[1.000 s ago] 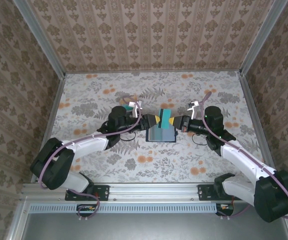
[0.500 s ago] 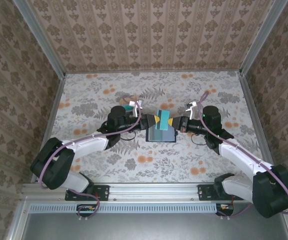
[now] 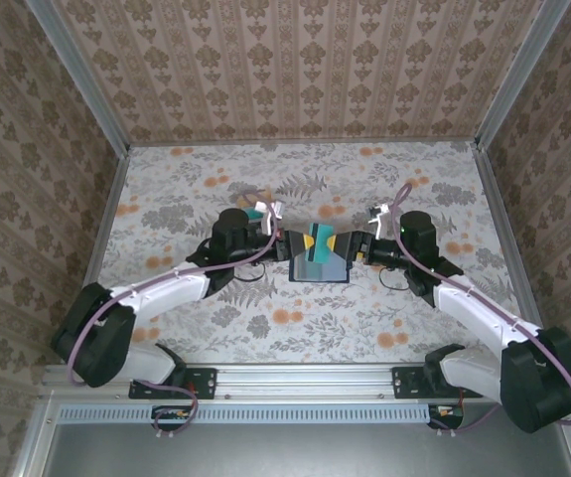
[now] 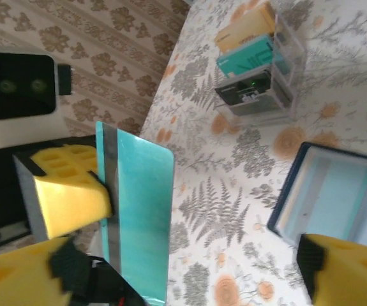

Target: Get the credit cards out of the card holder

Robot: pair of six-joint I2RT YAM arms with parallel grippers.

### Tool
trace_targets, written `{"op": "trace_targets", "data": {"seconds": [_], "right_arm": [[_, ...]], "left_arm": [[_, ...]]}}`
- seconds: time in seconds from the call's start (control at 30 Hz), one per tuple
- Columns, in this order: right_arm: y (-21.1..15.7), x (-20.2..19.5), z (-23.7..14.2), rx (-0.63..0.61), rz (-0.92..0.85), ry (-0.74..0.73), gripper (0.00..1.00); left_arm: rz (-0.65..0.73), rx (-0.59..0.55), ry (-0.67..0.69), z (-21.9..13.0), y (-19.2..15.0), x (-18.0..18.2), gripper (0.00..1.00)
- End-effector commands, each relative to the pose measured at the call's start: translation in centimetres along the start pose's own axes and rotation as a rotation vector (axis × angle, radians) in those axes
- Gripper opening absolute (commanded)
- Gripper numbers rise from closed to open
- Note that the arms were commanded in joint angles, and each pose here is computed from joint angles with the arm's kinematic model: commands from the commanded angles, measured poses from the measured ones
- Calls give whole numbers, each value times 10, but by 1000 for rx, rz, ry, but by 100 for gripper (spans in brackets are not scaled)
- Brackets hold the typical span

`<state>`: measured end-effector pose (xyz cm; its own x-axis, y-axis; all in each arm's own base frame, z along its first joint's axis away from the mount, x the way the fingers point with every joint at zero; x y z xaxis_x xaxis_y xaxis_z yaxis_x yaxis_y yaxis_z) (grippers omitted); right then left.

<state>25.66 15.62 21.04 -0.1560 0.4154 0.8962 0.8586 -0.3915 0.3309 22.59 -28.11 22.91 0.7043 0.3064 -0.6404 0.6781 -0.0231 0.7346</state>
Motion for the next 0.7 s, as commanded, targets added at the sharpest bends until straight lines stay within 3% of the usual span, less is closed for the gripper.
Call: {"op": "trace_targets", "data": {"seconds": [0.0,0.13,0.3,0.47,0.67], "right_arm": [[-1,-1,-6,-53,-53,-49,100],[-9,1,-7,-99,-128,-109,100],[-14,-2,-6,-130,-171,-153,100],[-16,-4,-6,-140,-173,-176,100],[-16,-4,-9,-150,-171,-188,100]], "left_arm": [[168,105,234,-22,3,4,0],[321,172,484,-49,7,14,0],[628,235,660,-73,24,16,0],[934,402,781,-79,39,25,0],[1283,581,793,-70,44,44,0]]}}
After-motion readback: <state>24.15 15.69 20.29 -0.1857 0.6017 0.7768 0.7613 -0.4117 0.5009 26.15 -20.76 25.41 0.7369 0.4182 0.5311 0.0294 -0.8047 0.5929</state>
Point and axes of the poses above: each hand's point on the last joint's axis, 136 mm out from that joint toward the fingers, its own z axis out along the fingers, its own x axis along the line the jaws close on, y = z × x, the point moved 6 cm from there along -z, back along the fingers, and after that the axes turned 15 degrees about z, right-handed, at the moved point
